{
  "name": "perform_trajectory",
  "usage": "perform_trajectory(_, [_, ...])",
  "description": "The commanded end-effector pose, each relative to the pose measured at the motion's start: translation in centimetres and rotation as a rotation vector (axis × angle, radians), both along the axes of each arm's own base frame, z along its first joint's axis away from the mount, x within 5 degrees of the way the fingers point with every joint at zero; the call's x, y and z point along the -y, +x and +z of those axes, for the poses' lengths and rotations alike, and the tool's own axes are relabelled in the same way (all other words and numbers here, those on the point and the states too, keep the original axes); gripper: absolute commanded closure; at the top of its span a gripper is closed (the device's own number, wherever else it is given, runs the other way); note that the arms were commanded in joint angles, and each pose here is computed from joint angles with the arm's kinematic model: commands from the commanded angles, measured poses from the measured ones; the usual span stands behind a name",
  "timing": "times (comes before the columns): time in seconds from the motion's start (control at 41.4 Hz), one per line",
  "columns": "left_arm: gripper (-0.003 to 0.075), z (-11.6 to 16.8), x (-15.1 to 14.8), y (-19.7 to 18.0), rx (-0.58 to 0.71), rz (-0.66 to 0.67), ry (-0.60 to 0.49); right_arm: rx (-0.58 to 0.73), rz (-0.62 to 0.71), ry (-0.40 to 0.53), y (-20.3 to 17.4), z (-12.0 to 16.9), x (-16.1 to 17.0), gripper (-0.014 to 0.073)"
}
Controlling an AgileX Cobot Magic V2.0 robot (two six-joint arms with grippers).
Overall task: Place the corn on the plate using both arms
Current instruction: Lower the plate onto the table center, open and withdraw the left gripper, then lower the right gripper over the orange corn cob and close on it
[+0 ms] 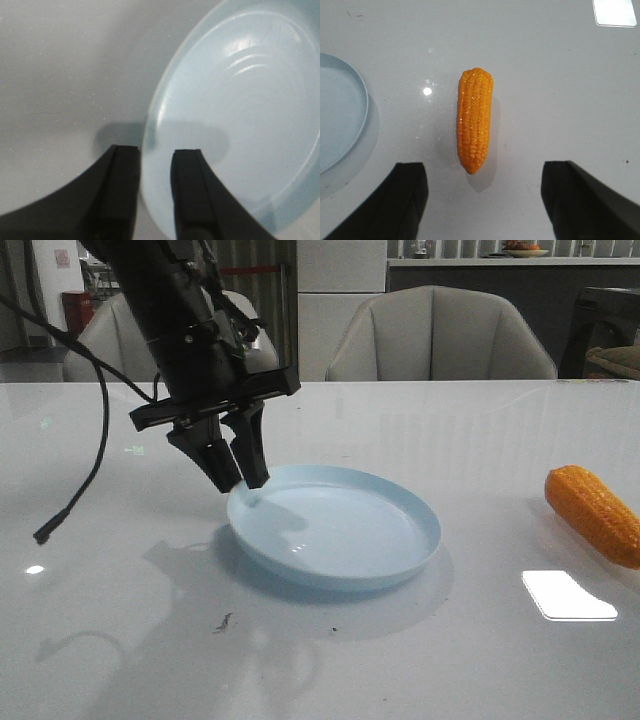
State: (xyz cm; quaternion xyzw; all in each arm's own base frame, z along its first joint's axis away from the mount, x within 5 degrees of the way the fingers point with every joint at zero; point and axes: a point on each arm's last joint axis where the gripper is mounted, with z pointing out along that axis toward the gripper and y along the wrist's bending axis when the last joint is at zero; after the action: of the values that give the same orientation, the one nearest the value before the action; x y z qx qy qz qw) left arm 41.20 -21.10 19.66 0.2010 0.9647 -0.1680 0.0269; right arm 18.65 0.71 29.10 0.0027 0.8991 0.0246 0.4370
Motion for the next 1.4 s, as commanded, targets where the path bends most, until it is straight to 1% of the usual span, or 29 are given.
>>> perform_trajectory(0.0, [0.0307,3.7,0.5,-0.2,0.091,-0.001,-0.070,0.105,-0.002,0.002,0.5,1.8,0.0,0.0016])
perform_trajectory(0.048, [0.0295,3.7,0.5,-0.3,0.087,-0.002,-0.069,0.101,-0.002,0.002,0.4,1.8,0.0,0.0016])
perform_trajectory(0.29, [0.0298,4.0,0.2,-0.3,0.076,-0.012,-0.063,0.094,-0.001,0.002,0.4,1.7,0.0,0.0016])
perform_trajectory(0.362, [0.0298,4.6,-0.1,0.2,0.105,-0.009,-0.056,0.094,-0.001,0.002,0.4,1.7,0.0,0.0016])
perform_trajectory(0.435, [0.0298,5.6,-0.6,0.7,0.160,-0.008,-0.028,0.093,-0.001,0.002,0.4,1.7,0.0,0.0016])
perform_trajectory(0.556, [0.0298,8.9,-1.5,1.3,0.311,-0.010,0.042,0.086,-0.001,0.002,0.4,1.7,0.0,0.0016])
perform_trajectory(0.604, [0.0298,10.8,-2.2,1.5,0.405,-0.007,0.087,0.086,-0.001,0.002,0.4,1.8,0.0,0.0016])
perform_trajectory(0.676, [0.0298,14.0,-3.1,1.1,0.543,0.007,0.122,0.095,-0.001,0.002,0.4,2.1,0.0,0.0016])
perform_trajectory(0.773, [0.0298,18.8,-4.8,-0.1,0.716,0.074,0.119,0.108,-0.001,0.003,0.6,2.4,0.0,0.0016])
perform_trajectory(0.87, [0.0298,22.3,-6.6,-1.6,0.821,0.128,0.099,0.106,-0.001,0.003,0.9,2.6,0.0,0.0016])
perform_trajectory(0.942, [0.0298,24.1,-8.2,-2.7,0.880,0.157,0.106,0.090,-0.001,0.002,1.2,2.5,0.0,0.0016])
perform_trajectory(1.014, [0.0298,25.3,-9.8,-4.0,0.936,0.181,0.123,0.050,0.001,0.001,1.6,2.1,0.0,0.0016])
perform_trajectory(1.063, [0.0298,25.6,-10.9,-5.0,0.965,0.194,0.137,0.028,0.001,0.001,1.8,1.8,0.0,0.0016])
perform_trajectory(1.159, [0.0298,25.6,-12.9,-7.2,1.024,0.228,0.131,-0.015,0.001,0.000,2.3,1.0,-0.1,0.0016])
perform_trajectory(1.208, [0.0298,25.7,-14.1,-8.9,1.064,0.253,0.124,-0.025,0.001,0.000,2.6,0.7,-0.1,0.0016])
perform_trajectory(1.28, [0.0298,24.3,-15.3,-10.8,1.097,0.272,0.124,-0.034,0.001,-0.001,3.2,0.8,-0.1,0.0016])
perform_trajectory(1.329, [0.0298,23.6,-16.3,-12.7,1.139,0.288,0.116,-0.040,0.002,-0.001,3.9,1.2,-0.1,0.0016])
perform_trajectory(1.377, [0.0298,22.2,-16.8,-14.1,1.162,0.297,0.109,-0.048,0.003,-0.001,4.7,1.9,-0.1,0.0016])
